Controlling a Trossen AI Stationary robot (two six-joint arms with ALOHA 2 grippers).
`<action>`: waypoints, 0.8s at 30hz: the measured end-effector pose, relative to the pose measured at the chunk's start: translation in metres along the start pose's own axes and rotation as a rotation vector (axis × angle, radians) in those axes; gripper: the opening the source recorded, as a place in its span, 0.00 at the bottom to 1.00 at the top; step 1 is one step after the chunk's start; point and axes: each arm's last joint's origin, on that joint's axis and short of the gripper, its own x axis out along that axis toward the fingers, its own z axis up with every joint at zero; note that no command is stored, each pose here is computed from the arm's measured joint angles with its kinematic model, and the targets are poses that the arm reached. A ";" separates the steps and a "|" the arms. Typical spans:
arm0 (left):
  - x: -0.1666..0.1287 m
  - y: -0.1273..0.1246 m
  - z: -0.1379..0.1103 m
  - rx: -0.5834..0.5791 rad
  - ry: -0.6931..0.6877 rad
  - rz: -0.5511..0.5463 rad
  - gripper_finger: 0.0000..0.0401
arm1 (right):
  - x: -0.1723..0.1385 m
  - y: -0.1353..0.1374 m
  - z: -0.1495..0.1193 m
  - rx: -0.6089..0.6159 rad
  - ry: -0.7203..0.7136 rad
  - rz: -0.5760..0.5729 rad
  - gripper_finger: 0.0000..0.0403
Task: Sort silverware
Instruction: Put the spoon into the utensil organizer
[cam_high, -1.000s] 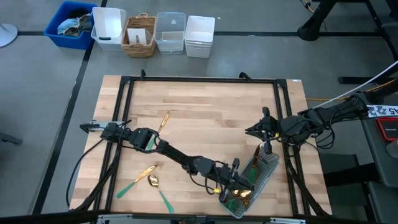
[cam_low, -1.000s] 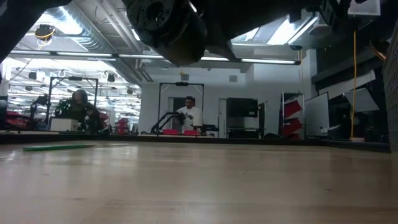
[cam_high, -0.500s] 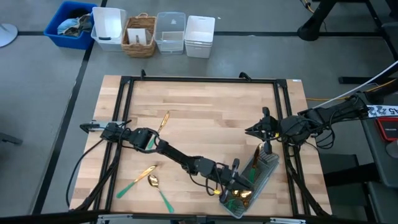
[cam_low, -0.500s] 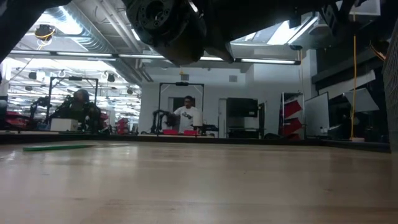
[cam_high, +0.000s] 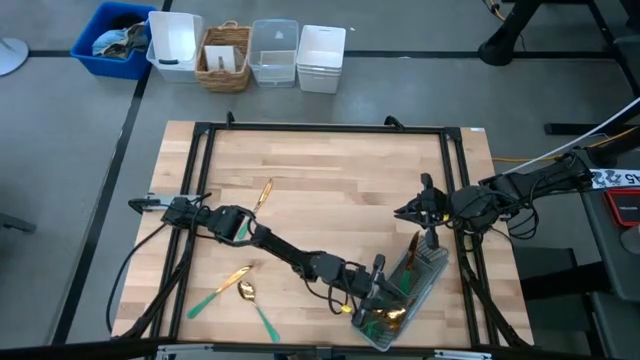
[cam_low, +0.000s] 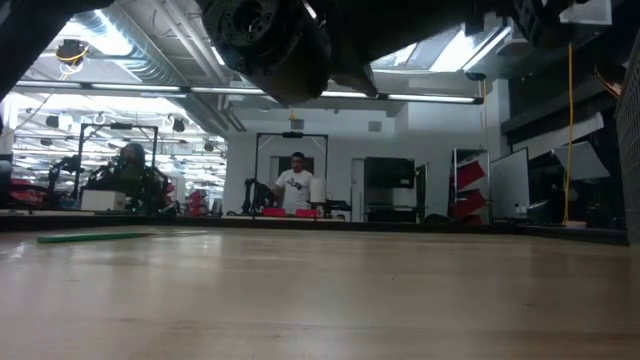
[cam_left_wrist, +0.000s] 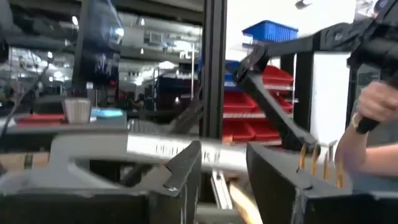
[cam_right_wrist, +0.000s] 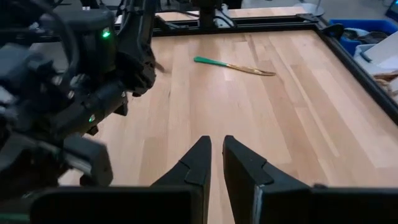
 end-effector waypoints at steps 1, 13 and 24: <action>0.000 0.000 0.002 0.001 -0.013 -0.001 0.30 | 0.000 0.000 0.000 0.000 0.001 0.005 0.11; 0.007 0.015 0.062 0.027 0.293 0.039 0.28 | 0.000 0.000 -0.002 -0.008 0.024 0.011 0.11; -0.080 0.030 0.165 -0.350 1.143 0.534 0.28 | 0.000 -0.001 -0.007 -0.027 0.075 -0.002 0.11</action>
